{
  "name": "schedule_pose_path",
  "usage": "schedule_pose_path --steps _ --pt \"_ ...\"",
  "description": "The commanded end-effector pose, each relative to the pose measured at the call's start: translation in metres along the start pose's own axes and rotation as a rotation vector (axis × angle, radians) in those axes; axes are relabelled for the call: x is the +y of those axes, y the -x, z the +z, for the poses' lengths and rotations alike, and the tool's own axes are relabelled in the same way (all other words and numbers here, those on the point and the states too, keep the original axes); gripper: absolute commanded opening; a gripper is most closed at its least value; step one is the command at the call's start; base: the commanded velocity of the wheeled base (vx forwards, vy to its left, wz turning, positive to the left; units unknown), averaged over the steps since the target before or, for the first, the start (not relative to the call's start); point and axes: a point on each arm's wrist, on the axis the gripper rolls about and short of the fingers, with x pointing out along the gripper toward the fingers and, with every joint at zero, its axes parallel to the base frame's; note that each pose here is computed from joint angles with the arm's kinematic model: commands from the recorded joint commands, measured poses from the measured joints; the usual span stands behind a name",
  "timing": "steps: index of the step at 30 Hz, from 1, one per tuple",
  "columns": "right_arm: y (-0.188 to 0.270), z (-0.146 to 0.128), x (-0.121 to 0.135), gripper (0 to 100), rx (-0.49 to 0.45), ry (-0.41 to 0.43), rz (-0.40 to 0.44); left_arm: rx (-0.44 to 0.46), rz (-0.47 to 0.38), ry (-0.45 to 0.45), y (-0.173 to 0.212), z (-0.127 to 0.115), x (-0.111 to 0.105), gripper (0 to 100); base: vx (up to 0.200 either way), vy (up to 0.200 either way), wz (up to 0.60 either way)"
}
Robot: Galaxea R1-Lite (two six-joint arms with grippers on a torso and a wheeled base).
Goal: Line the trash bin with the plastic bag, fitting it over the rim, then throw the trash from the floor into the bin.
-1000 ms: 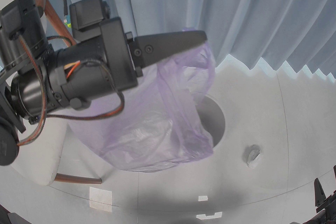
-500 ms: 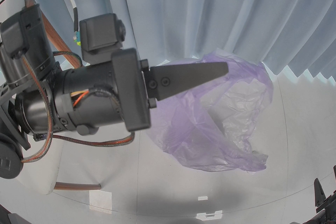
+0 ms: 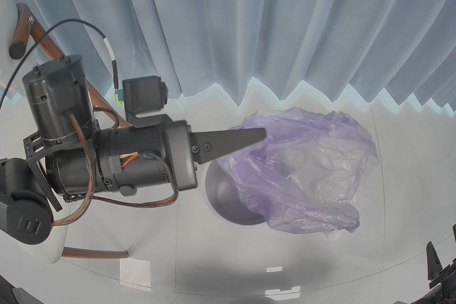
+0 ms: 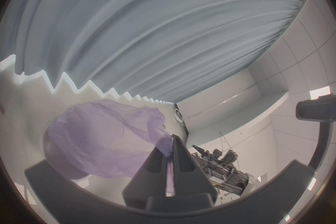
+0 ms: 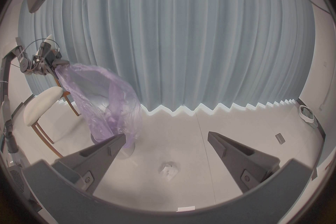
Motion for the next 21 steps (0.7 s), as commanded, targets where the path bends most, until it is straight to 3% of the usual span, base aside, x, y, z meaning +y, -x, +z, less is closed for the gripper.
schedule_pose_path --steps 1,5,17,21 --pt "0.000 -0.005 0.000 100 0.000 0.000 -0.001 0.000 0.096 0.031 0.004 -0.007 0.035 0 0.000 0.000 0.00" --pt "0.000 -0.005 0.000 100 0.000 0.001 -0.001 -0.041 0.130 0.020 0.005 -0.010 0.054 0 0.000 0.000 0.00" --pt "0.000 -0.005 0.000 100 0.000 0.003 0.001 -0.079 0.270 -0.010 0.012 -0.016 0.080 0 0.000 0.000 0.00" --pt "0.000 -0.005 0.000 100 0.000 0.003 0.001 -0.115 0.269 -0.052 0.009 -0.006 0.084 0 0.000 0.000 0.00"
